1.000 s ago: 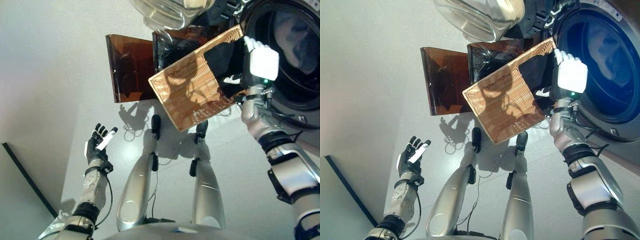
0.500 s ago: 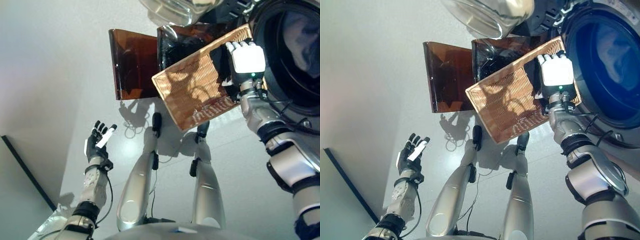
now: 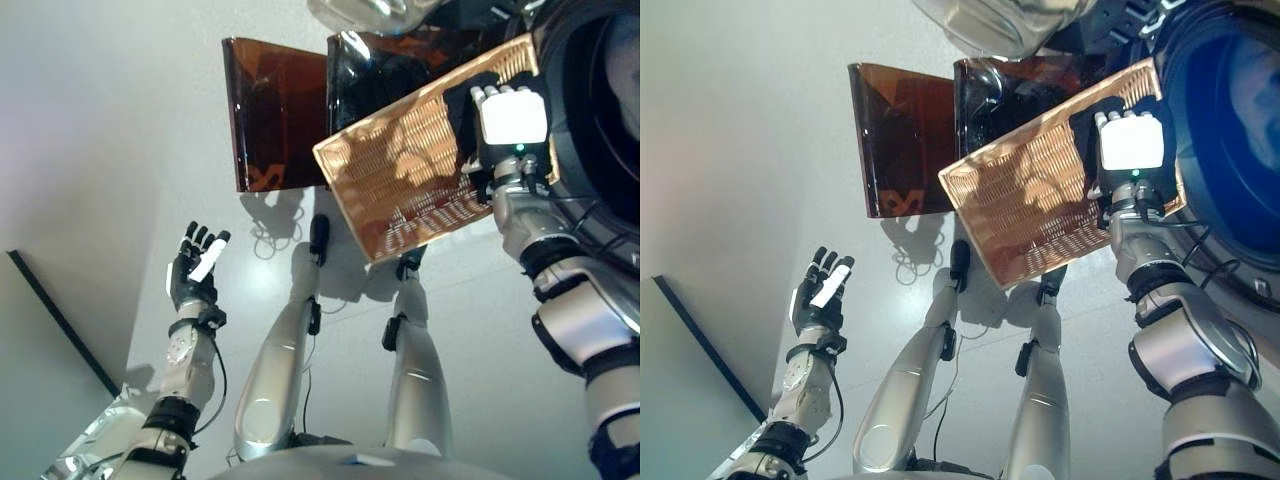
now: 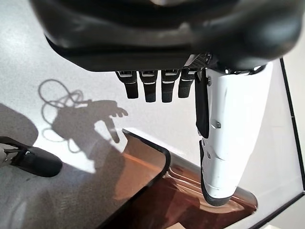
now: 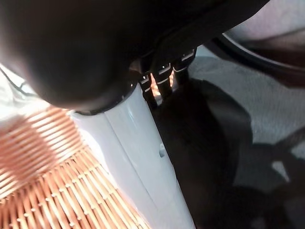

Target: Pick up the clothes and place them into the washing machine

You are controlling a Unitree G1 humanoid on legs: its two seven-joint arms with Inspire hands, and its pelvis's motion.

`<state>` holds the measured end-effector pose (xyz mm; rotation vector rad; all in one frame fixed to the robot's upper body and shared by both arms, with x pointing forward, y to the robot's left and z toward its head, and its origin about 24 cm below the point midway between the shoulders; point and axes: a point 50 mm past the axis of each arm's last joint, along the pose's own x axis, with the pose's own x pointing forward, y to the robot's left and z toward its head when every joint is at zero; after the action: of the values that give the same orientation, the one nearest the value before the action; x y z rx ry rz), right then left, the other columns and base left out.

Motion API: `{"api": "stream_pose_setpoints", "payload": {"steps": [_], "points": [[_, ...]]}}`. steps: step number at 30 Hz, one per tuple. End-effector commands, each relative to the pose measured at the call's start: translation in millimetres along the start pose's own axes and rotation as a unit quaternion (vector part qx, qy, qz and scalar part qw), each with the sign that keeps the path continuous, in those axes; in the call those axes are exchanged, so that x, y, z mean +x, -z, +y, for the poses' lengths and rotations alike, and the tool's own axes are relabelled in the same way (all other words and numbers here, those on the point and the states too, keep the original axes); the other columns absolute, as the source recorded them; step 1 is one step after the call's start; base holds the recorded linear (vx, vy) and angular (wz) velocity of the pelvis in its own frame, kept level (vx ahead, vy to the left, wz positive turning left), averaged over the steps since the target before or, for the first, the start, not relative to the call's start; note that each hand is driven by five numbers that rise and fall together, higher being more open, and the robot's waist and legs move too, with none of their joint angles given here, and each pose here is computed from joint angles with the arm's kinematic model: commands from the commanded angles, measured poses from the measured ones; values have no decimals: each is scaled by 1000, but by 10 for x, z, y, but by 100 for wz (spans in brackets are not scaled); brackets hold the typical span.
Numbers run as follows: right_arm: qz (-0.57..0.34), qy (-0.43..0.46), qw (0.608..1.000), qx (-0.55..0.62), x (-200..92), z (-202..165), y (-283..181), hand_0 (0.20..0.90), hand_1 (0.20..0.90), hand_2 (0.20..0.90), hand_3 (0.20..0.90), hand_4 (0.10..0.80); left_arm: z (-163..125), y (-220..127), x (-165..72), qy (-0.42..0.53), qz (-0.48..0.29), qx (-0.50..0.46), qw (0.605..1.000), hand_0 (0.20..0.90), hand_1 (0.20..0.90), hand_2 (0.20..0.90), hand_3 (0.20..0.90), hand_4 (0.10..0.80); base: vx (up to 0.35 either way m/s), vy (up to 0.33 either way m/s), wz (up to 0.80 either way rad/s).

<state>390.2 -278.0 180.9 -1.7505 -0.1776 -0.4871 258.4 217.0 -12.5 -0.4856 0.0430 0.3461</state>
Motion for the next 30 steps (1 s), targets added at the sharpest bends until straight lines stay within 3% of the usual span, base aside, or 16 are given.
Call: {"api": "stream_pose_setpoints", "payload": {"steps": [1, 12, 13, 14, 30], "points": [[39, 25, 999, -1, 165, -274, 244, 900, 900, 900, 900, 800, 178, -409, 49, -25, -93, -2, 995, 900, 900, 900, 900, 800, -32, 18, 3], [76, -5, 997, 26, 184, -265, 353, 900, 900, 900, 900, 800, 217, -496, 38, -18, -105, 6, 994, 900, 900, 900, 900, 800, -2, 2, 0], [75, -5, 997, 24, 197, -283, 353, 862, 862, 862, 862, 773, 221, -496, 38, -18, -103, 6, 994, 900, 900, 900, 900, 800, -25, 9, 4], [73, -2, 997, 19, 216, -315, 353, 200, 200, 200, 200, 300, 234, -497, 40, -21, -103, 7, 994, 900, 900, 900, 900, 800, 0, 0, 0], [54, 29, 997, -46, 274, -457, 364, 200, 200, 200, 200, 300, 282, -503, 48, -37, -107, 9, 994, 900, 900, 900, 900, 800, -1, 1, 0]]}}
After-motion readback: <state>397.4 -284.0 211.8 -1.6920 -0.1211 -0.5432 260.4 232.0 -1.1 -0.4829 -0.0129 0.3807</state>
